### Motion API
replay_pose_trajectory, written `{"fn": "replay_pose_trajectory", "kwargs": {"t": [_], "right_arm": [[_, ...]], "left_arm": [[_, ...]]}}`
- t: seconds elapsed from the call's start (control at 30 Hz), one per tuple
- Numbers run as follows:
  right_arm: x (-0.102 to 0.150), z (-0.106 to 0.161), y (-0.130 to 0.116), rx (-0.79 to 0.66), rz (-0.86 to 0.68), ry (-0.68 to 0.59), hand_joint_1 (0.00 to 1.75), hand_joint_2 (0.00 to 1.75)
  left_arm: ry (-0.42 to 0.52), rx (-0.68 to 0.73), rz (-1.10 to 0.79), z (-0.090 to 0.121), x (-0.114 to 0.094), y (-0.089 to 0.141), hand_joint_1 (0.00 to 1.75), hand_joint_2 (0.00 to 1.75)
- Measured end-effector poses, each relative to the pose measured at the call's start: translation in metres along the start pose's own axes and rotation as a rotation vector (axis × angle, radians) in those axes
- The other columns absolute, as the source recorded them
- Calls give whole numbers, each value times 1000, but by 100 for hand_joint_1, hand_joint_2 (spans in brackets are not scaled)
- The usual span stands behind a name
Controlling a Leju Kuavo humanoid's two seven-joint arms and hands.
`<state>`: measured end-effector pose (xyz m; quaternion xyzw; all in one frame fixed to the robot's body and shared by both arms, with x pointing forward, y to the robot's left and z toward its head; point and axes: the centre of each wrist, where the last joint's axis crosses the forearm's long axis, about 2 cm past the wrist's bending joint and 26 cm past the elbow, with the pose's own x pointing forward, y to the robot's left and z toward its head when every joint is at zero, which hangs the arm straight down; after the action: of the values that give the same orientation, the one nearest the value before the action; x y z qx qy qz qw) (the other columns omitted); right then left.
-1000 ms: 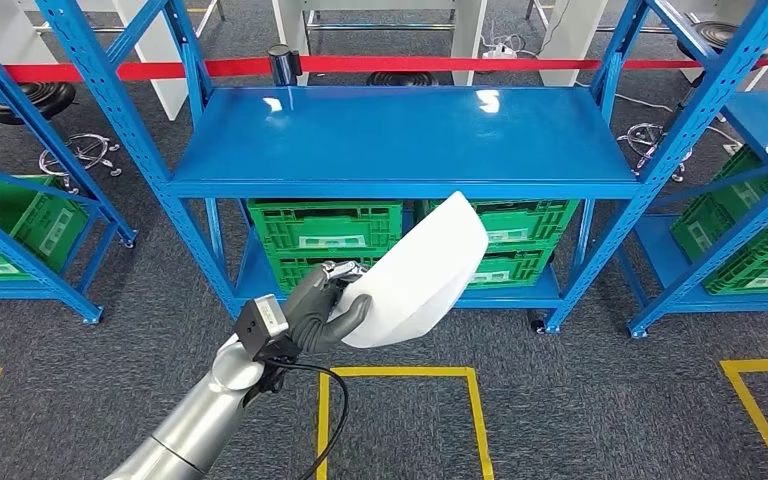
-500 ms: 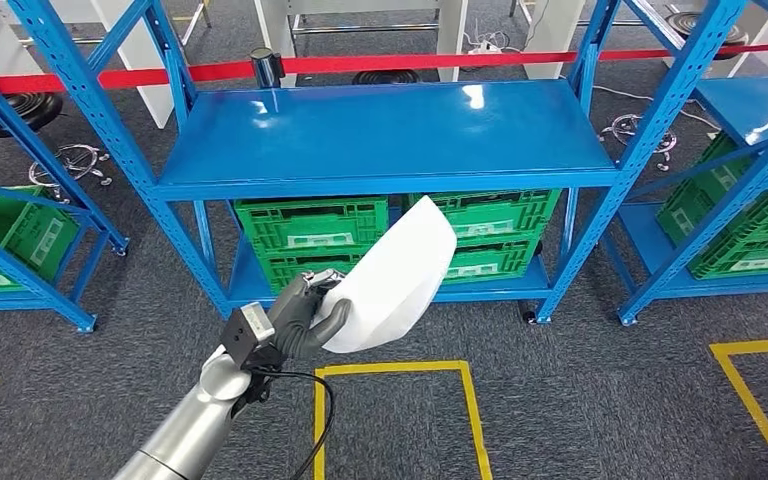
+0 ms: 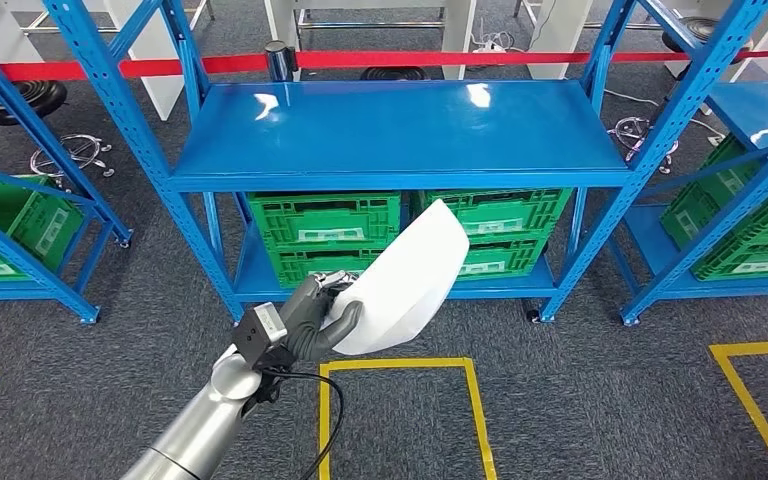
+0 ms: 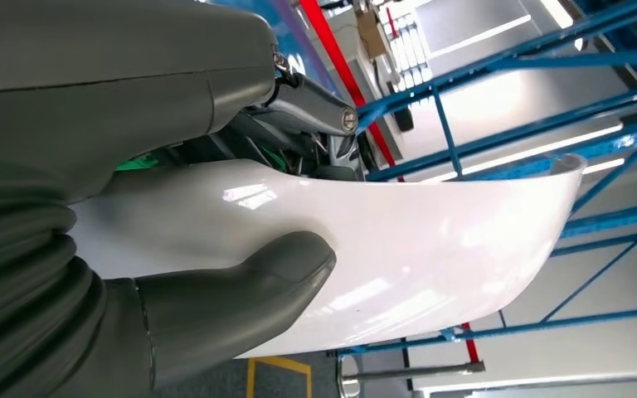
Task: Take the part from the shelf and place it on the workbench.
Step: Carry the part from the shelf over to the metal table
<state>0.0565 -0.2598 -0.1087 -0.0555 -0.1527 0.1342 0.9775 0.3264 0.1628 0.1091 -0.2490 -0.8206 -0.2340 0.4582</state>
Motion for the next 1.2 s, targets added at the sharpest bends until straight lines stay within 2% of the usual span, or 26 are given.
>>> {"fn": "replay_pose_trajectory", "kwargs": {"t": [0.73, 0.9, 1.2], "right_arm": [[-5, 1, 1, -5, -4, -15, 0, 175], [-2, 0, 0, 4, 15, -22, 0, 175], [3, -2, -8, -31, -8, -47, 0, 175]], "left_arm": [[-31, -11, 44, -1, 3, -2, 175, 175], [-33, 6, 57, 10, 4, -6, 175, 175], [-63, 20, 43, 11, 10, -3, 175, 175]]}}
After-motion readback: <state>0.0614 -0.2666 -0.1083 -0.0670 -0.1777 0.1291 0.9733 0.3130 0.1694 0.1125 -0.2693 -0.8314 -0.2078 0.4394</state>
